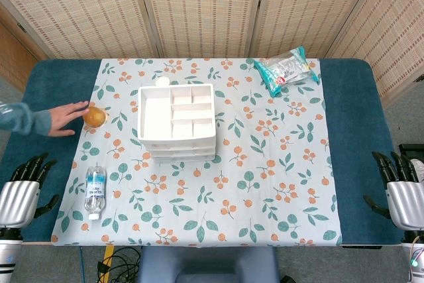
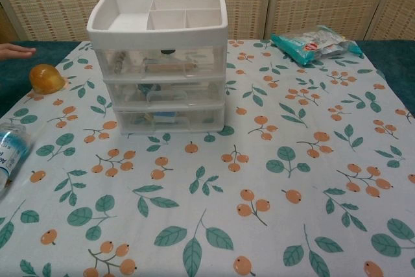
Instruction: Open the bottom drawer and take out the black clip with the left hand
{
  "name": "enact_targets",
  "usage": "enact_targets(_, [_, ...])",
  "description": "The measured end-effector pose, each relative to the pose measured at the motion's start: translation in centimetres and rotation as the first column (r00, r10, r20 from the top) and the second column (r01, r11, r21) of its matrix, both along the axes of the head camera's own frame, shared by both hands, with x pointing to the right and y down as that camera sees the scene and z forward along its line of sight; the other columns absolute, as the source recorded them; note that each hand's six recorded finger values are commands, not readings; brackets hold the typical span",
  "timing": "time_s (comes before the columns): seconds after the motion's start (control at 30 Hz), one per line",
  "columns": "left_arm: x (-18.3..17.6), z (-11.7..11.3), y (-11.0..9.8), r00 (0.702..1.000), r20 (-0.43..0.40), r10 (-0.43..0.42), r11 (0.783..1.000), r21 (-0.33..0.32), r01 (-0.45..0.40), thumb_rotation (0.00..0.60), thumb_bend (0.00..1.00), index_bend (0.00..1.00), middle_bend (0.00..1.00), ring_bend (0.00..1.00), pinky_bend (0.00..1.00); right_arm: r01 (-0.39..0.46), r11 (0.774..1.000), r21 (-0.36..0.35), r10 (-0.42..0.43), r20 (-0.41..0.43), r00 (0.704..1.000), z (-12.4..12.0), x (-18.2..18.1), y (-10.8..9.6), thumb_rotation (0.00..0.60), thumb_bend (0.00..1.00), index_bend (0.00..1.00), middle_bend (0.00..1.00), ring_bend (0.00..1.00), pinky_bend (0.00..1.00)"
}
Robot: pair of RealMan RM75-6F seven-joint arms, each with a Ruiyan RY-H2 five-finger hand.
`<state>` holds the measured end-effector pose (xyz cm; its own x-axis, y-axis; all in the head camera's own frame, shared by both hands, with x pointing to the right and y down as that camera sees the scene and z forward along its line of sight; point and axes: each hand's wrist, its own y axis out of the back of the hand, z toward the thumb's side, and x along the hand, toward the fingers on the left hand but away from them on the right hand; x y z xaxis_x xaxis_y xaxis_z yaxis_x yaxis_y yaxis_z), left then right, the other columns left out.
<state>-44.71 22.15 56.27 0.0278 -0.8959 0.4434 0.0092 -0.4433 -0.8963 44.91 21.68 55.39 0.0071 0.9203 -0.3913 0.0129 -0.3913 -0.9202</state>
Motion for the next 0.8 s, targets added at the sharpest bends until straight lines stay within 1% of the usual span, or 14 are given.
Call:
enact_targets(0.37, [0.1, -0.1, 0.0, 1.000, -0.011, 0.000, 1.000, 0.012, 0.000, 0.600, 0.26, 0.17, 0.10, 0.10, 0.16, -0.005, 1.000, 0.024, 0.004, 0.002, 1.000, -0.5, 0.1, -0.1, 0.600, 0.22, 0.00, 0.12, 0.00, 0.00])
enact_targets(0.53, [0.2, -0.4, -0.2, 1.000, -0.027, 0.009, 1.000, 0.028, -0.008, 0.600, 0.26, 0.17, 0.13, 0.13, 0.16, 0.000, 0.999, 0.039, 0.000, 0.003, 1.000, -0.8, 0.1, -0.4, 0.600, 0.22, 0.00, 0.12, 0.00, 0.00])
enact_targets(0.57, [0.2, -0.4, -0.3, 1.000, -0.028, 0.015, 0.999, 0.030, -0.014, 0.600, 0.26, 0.17, 0.14, 0.15, 0.18, 0.002, 0.999, 0.043, -0.002, 0.002, 1.000, -0.9, 0.0, -0.5, 0.600, 0.22, 0.00, 0.12, 0.00, 0.00])
enact_targets(0.63, [0.5, -0.6, -0.5, 0.999, -0.033, 0.031, 0.999, 0.034, -0.030, 0.600, 0.26, 0.17, 0.17, 0.19, 0.24, 0.004, 0.998, 0.055, -0.004, 0.000, 1.000, -1.2, 0.0, -0.8, 0.600, 0.23, 0.00, 0.12, 0.00, 0.00])
enact_targets(0.8, [1.7, -1.0, -1.1, 0.994, -0.084, 0.074, 0.996, 0.048, -0.070, 0.600, 0.26, 0.19, 0.28, 0.33, 0.53, 0.016, 0.995, 0.101, -0.015, -0.006, 1.000, -2.2, -0.2, -2.0, 0.600, 0.23, 0.00, 0.12, 0.00, 0.00])
